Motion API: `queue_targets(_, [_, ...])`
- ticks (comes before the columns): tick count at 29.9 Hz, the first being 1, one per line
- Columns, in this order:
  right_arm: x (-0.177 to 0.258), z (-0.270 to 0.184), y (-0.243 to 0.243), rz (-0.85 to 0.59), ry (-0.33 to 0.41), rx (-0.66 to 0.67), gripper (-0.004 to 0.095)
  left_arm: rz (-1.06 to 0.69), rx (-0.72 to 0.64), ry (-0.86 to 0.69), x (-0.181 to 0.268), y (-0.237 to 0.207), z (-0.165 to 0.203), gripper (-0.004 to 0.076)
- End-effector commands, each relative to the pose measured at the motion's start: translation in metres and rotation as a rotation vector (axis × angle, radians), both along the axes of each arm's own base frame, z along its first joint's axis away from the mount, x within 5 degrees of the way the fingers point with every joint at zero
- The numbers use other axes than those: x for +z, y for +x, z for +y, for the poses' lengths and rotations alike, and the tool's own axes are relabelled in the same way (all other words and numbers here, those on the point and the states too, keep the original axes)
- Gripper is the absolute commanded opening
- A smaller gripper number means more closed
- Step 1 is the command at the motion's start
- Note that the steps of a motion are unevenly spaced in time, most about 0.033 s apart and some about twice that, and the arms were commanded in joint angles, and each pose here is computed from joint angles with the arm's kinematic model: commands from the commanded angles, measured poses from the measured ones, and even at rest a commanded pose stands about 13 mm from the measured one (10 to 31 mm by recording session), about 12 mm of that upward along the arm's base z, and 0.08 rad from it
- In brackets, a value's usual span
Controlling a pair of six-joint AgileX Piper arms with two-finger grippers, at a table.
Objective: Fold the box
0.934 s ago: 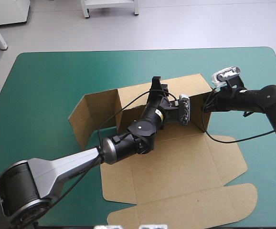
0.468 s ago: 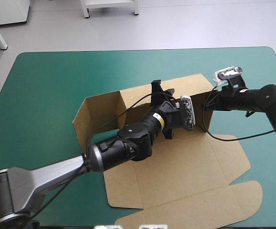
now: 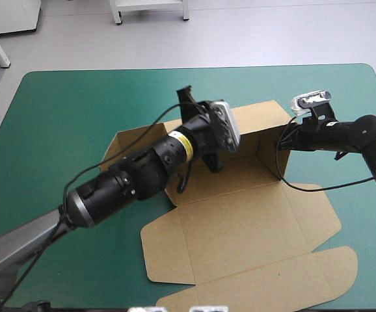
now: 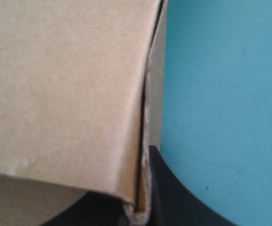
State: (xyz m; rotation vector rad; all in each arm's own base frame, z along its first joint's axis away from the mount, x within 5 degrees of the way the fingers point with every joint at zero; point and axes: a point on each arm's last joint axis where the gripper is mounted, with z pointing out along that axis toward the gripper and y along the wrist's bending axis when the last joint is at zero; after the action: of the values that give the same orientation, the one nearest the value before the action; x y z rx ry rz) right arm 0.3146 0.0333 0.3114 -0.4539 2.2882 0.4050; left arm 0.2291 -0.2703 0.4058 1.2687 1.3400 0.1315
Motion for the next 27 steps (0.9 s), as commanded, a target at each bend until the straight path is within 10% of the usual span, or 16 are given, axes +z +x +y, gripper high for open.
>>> queue_targets(1, [0.019,0.003,-0.008,-0.025,0.037,0.008,-0.0017,-0.060,0.142,-0.211,0.042,0.033,0.051,0.0391])
queue_targets(14, [0.019,0.003,-0.008,0.017,0.080,-0.042,-0.0017,0.206,0.954,-0.618,0.041,0.105,0.266,0.0391])
queue_targets(27, [0.041,-0.008,-0.007,0.053,0.006,-0.143,-0.0017,0.454,1.335,-0.797,-0.009,0.084,0.371,0.0325])
